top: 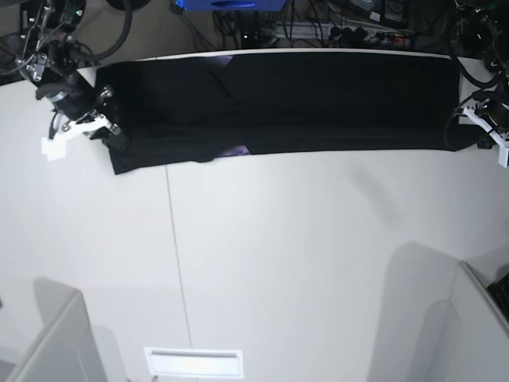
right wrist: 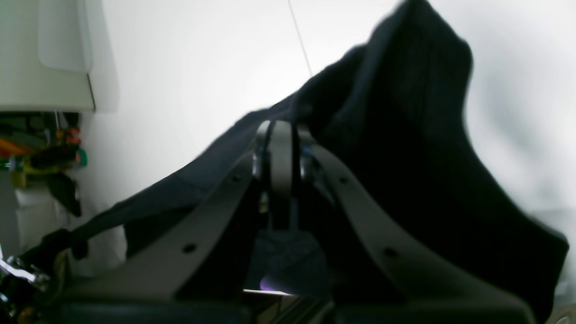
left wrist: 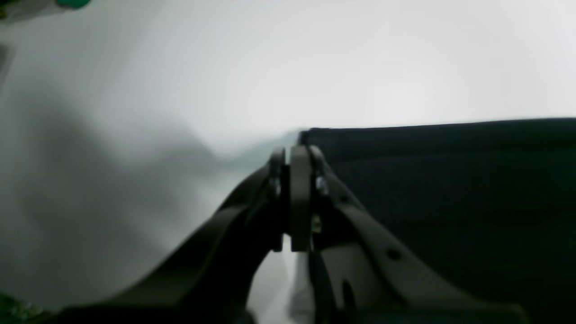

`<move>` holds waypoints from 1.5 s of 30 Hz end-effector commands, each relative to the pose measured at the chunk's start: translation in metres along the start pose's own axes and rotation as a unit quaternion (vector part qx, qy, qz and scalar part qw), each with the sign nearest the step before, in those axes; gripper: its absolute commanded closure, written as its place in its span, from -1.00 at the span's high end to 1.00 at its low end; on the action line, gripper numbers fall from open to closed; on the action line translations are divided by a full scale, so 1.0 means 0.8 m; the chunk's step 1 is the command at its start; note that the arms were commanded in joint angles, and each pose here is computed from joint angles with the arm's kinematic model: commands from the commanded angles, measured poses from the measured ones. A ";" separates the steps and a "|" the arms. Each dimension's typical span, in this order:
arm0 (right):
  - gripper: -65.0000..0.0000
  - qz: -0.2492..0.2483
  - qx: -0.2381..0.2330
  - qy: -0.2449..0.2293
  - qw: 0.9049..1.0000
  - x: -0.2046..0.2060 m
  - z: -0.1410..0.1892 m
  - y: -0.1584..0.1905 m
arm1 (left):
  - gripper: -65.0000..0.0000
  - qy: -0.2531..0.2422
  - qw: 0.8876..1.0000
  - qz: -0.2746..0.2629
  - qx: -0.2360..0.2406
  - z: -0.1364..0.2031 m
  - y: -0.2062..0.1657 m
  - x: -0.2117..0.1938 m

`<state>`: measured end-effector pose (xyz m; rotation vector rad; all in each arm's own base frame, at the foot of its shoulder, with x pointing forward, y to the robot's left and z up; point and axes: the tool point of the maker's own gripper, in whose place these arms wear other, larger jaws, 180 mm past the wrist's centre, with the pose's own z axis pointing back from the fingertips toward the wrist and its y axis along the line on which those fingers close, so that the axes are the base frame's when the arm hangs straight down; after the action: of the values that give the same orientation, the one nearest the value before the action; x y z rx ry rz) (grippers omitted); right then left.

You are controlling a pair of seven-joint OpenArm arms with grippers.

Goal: Fold the T-shirt properly
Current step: 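Lift the hem and fold it over toward the shoulder edge with both grippers, then release the hem and raise both grippers off the folded shirt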

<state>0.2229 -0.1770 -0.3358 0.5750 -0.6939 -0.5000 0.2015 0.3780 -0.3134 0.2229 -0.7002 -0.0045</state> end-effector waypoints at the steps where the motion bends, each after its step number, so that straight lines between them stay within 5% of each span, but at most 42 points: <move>1: -1.00 0.007 0.006 -0.014 1.000 0.009 0.006 0.004 | -1.00 -0.018 1.000 -0.015 0.012 0.010 0.008 0.016; 10: -1.00 -0.013 -0.017 0.018 1.000 -0.028 0.018 -0.018 | -1.00 0.018 0.999 -0.033 0.008 0.020 0.002 -0.018; 18: -1.00 -0.058 0.009 0.035 0.998 -0.047 0.028 -0.014 | -1.00 0.026 0.999 -0.035 0.010 0.021 0.003 -0.025; 34: -1.00 -0.023 -0.091 0.033 0.995 -0.074 0.024 -0.056 | -1.00 0.060 0.997 -0.039 0.005 0.026 0.001 -0.056; 38: -0.99 -0.023 -0.093 0.035 0.995 -0.075 0.026 -0.058 | -0.24 0.061 0.997 -0.039 0.005 0.027 0.001 -0.057; 40: -0.66 -0.023 -0.096 0.037 0.994 -0.077 0.028 -0.060 | 0.11 0.061 0.997 -0.037 0.008 0.027 0.003 -0.057; 45: -0.51 0.027 -0.150 0.018 0.988 -0.063 0.035 -0.085 | 0.45 0.059 0.998 -0.033 0.008 0.028 0.003 -0.057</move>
<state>0.1512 -0.2062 -0.3908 0.2644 -0.5623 -0.5390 0.1469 0.3758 -0.3351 0.2401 -0.5490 -0.0375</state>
